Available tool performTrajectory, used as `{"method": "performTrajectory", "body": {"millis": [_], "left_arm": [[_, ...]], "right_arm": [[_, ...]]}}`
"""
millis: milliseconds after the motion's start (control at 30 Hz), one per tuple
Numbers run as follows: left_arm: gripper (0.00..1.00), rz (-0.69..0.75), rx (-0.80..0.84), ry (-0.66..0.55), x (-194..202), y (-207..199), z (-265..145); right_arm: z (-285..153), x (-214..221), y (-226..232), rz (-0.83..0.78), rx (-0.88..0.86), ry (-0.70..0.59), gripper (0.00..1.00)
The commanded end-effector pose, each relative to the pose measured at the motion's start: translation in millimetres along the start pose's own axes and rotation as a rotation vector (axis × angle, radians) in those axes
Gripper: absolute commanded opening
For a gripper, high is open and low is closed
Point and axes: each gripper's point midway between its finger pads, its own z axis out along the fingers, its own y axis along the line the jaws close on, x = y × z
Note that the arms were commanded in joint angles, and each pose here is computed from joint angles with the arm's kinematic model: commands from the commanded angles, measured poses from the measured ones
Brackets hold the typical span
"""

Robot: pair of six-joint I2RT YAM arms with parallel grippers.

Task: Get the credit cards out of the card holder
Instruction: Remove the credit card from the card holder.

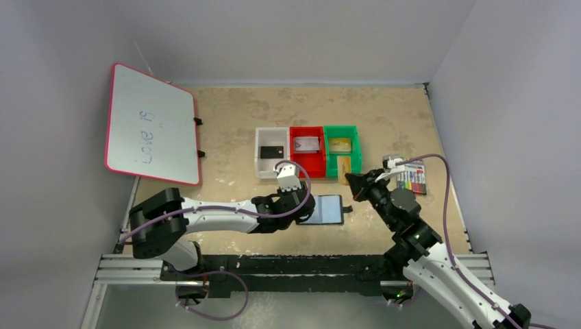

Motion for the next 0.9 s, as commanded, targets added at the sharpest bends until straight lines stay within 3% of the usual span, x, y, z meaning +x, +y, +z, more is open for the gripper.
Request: {"method": "performTrajectory", "body": {"millis": [0, 300, 400, 500, 700, 800, 867], "left_arm": [[0.35, 0.018, 0.017, -0.069, -27, -4, -17], [0.38, 0.013, -0.012, -0.108, -43, 15, -35], [0.45, 0.009, -0.023, -0.104, -46, 24, -38], [0.55, 0.006, -0.063, -0.1, -49, 39, -40], [0.63, 0.006, -0.102, -0.111, -56, 58, -50], [0.63, 0.007, -0.12, -0.12, -59, 69, -54], [0.63, 0.003, -0.123, -0.121, -59, 74, -56]], "right_arm": [[3, -67, 23, -0.38, -0.08, -0.218, 0.0], [37, -101, 11, -0.776, 0.082, -0.185, 0.0], [52, -97, -5, -0.963, 0.138, -0.126, 0.0], [71, -99, -17, -1.031, 0.155, -0.04, 0.0], [96, -97, -30, -1.131, 0.039, 0.035, 0.0], [107, -69, -44, -1.234, -0.058, 0.168, 0.0], [115, -59, -45, -1.279, -0.12, 0.185, 0.0]]}}
